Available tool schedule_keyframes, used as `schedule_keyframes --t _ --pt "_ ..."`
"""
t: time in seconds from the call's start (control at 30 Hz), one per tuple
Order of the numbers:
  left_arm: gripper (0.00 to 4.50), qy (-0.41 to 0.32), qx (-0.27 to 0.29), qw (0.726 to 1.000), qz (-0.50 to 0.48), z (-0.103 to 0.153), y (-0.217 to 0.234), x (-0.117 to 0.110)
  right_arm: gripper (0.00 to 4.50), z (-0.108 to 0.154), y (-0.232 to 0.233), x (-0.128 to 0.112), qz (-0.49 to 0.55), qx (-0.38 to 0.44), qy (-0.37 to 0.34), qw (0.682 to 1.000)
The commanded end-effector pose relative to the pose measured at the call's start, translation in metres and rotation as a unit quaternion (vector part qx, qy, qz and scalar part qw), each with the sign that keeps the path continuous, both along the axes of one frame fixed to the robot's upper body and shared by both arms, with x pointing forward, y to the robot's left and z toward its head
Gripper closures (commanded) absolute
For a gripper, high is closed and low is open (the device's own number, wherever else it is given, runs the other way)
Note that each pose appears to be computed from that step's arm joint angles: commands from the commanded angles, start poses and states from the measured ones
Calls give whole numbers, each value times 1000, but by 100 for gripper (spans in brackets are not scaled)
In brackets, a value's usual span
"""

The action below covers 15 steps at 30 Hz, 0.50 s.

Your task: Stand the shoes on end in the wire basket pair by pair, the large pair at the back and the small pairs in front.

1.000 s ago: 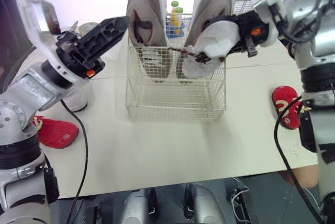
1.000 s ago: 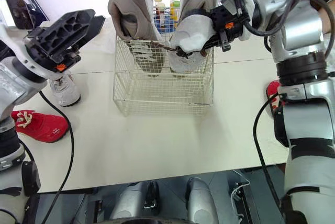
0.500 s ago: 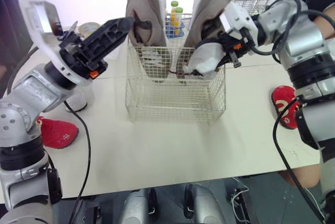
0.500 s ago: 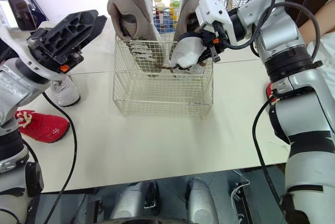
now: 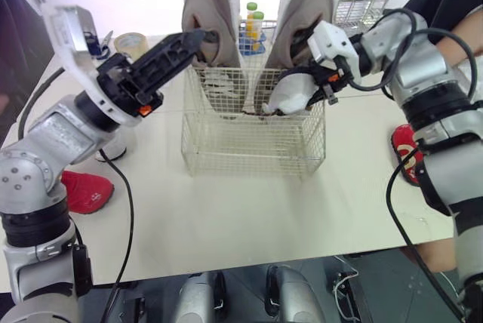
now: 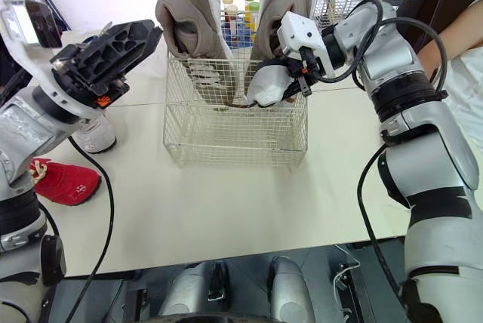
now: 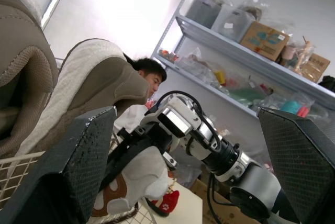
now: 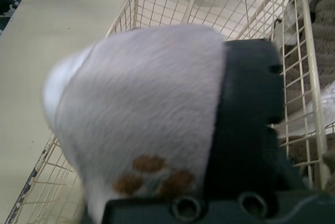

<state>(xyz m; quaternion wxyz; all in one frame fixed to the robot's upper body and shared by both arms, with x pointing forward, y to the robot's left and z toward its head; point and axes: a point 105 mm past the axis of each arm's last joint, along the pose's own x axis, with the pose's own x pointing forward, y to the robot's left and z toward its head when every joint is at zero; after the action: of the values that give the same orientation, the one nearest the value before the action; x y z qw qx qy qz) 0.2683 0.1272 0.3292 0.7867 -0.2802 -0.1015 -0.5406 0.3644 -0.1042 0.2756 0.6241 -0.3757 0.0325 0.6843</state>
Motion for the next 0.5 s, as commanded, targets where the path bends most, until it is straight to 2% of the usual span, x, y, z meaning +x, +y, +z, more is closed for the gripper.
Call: schedule_keyframes --t 0.03,0.07,0.1,0.5 --pt "0 -22 -3 1000 1 9 -1 -4 69 16 0 -6 9 8 -17 1000" --pt "0 -22 -3 1000 0 9 -2 -4 22 19 -1 -7 9 7 -23 1000" --pt "0 -21 -4 1000 -2 9 -2 -4 10 22 -2 -8 9 5 -30 999" --pt "0 -17 -12 1000 -17 6 -9 -2 10 65 -17 -38 5 39 -74 997"
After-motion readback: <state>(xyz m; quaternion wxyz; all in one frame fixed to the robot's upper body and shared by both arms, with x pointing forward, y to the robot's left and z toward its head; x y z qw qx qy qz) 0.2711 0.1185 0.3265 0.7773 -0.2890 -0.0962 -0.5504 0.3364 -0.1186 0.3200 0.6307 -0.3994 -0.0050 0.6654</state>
